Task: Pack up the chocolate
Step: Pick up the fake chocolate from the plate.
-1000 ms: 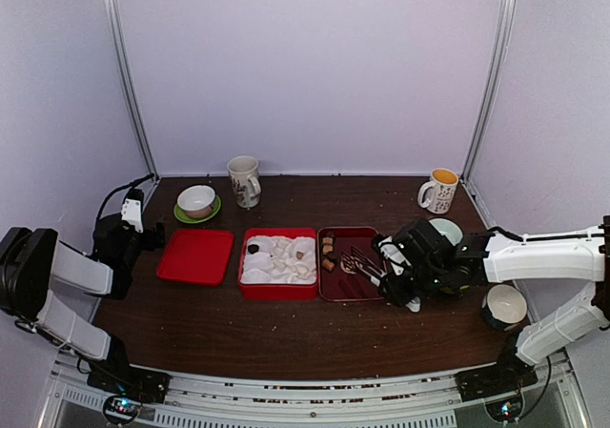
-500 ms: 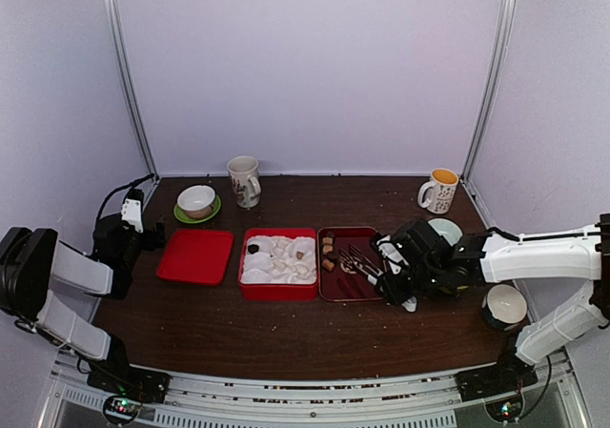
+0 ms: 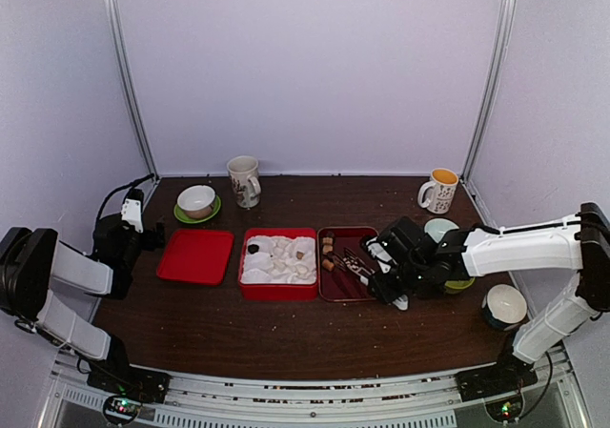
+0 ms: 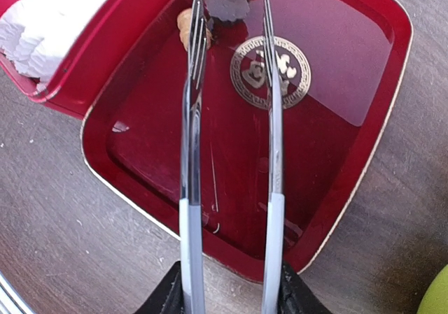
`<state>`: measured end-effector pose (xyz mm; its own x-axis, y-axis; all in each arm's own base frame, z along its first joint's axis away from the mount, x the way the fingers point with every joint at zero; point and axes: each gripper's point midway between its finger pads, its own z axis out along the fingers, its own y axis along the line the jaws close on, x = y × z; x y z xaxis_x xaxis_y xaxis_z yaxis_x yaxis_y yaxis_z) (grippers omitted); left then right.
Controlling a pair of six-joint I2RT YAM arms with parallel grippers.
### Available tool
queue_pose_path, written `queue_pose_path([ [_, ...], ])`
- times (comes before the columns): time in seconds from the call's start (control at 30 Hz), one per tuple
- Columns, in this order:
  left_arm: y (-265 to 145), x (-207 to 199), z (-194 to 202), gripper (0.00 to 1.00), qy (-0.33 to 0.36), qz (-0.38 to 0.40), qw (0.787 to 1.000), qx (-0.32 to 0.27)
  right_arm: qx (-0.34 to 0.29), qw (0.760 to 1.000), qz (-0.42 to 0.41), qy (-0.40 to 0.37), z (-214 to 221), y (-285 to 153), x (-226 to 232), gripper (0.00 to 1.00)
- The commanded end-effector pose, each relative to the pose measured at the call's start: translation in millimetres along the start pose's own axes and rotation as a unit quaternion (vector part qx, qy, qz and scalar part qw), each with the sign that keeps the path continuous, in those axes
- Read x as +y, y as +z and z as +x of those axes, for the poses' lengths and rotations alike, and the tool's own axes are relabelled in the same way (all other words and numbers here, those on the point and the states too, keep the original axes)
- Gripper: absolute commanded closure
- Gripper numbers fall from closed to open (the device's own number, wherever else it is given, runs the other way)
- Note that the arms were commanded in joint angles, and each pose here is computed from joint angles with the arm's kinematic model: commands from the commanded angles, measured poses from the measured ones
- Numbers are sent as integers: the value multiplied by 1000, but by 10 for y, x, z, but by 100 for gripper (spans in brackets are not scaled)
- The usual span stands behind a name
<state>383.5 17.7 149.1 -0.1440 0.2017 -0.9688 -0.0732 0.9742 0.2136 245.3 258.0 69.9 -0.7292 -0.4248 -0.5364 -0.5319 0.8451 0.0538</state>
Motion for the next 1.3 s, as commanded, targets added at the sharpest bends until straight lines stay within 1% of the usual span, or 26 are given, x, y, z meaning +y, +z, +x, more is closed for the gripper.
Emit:
queue_pose_path([
  [0.0,27,75,-153,2,-5,-13,1000,-28,-19,1000,-5,-7,-192,-29,38,62],
  [0.47,28,75,-163,2,-4,-13,999,-29,11,998,-40,-53,-7,-10,139,62],
  [0.6,29,77,-159,2,-4,-13,1000,-28,19,997,-38,-61,3,32,143,62],
  [1.17,30,78,-164,2,-5,-13,999,-29,21,997,-20,-74,-172,185,148,65],
  [1.27,29,73,-161,2,-5,-13,1000,-28,21,997,-18,-73,-198,192,144,67],
])
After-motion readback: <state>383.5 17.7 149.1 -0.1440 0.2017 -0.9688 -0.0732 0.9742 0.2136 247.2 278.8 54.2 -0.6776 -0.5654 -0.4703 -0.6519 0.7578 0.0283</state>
